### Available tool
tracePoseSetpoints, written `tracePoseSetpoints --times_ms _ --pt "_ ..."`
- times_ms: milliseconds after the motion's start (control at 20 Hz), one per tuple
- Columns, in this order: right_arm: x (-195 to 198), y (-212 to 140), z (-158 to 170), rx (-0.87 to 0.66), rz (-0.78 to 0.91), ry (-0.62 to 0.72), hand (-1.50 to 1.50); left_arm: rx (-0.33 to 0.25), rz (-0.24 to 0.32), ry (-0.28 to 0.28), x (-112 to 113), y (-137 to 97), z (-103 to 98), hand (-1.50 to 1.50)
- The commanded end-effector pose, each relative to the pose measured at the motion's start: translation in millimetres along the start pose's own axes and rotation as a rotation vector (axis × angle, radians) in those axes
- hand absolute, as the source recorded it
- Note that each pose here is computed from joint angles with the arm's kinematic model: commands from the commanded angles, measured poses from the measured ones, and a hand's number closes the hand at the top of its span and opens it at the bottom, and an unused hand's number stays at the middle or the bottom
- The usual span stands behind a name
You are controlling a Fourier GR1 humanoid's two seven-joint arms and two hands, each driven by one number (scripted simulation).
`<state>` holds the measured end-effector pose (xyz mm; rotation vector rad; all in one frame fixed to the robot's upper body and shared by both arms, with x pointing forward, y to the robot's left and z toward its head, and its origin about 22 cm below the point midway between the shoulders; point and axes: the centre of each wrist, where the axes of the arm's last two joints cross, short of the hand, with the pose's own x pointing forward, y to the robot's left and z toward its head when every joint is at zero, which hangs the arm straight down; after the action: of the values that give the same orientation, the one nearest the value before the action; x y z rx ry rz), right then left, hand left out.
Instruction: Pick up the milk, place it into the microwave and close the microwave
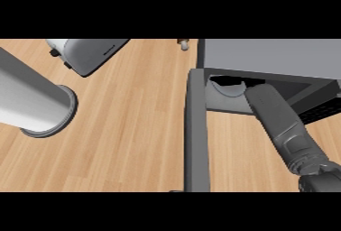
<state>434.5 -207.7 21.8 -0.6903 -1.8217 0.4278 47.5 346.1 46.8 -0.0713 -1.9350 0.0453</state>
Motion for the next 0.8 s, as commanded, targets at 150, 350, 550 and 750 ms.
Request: tracePoseSetpoints --times_ms 150,350,550,750 --pt "-16.9 -2.4 13.2 0.041 -0.144 -0.038 -1.5 -0.03 0.023 -0.007 -2.7 -12.6 -2.2 -1.5" --pt "1.1 11.7 7.0 0.084 -0.214 -0.054 -1.5 -0.062 0.055 0.019 -12.4 -10.2 -3.6 -1.5" --pt "-22.3 15.8 32.0 0.104 -0.321 -0.042 -1.5 -0.081 0.062 0.021 -15.2 -29.0 -3.3 -1.5" --pt "-26.3 11.7 33.0 0.129 -0.39 -0.05 -1.5 -0.124 0.041 -0.006 -2.2 -53.4 -21.1 -1.5"
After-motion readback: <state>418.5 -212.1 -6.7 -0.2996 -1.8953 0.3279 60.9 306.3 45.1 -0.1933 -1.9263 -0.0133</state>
